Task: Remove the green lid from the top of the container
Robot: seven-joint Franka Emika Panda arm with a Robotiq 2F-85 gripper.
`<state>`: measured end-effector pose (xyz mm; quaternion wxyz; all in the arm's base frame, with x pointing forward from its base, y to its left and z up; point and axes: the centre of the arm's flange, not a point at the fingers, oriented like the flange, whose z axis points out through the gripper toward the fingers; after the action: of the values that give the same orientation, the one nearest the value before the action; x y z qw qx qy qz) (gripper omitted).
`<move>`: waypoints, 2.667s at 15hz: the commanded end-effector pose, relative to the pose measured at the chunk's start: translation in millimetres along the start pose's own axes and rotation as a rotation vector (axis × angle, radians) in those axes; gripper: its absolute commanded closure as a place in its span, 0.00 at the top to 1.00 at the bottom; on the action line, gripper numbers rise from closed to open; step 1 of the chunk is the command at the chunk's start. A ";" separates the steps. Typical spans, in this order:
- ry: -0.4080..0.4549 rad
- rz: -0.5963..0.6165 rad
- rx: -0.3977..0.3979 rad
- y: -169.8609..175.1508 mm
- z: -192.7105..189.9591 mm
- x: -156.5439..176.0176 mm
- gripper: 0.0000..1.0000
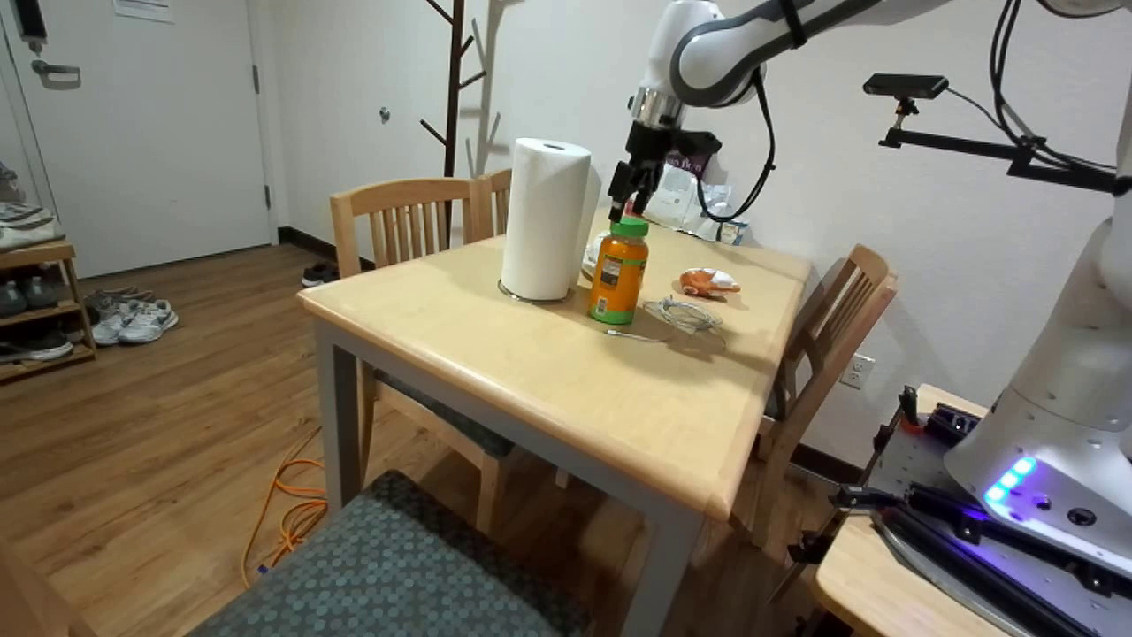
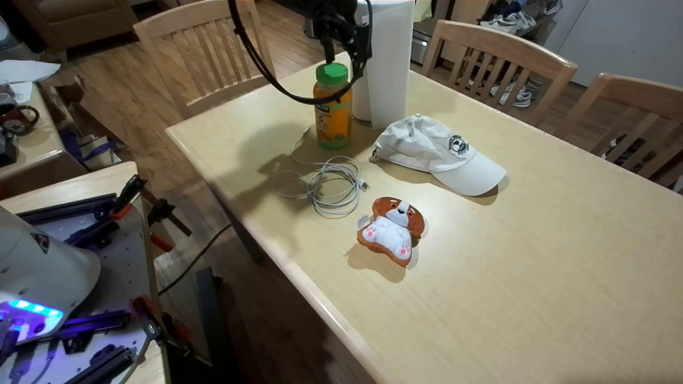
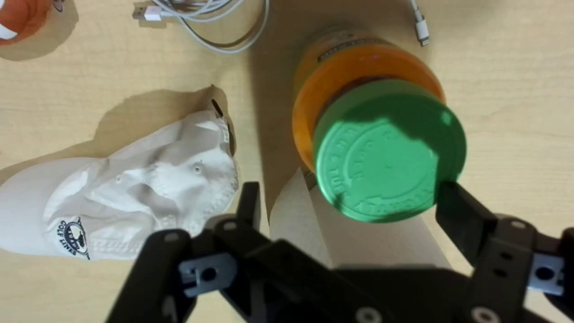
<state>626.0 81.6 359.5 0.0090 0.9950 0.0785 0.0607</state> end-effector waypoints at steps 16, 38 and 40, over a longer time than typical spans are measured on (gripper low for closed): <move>-0.025 -0.002 0.006 -20.6 -8.7 7.1 1.00; -0.086 0.035 -0.007 -16.9 -10.3 2.3 1.00; -0.093 0.039 -0.002 -15.3 -7.9 1.9 0.73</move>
<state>626.3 100.5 366.7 0.0138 0.9971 0.0716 0.0238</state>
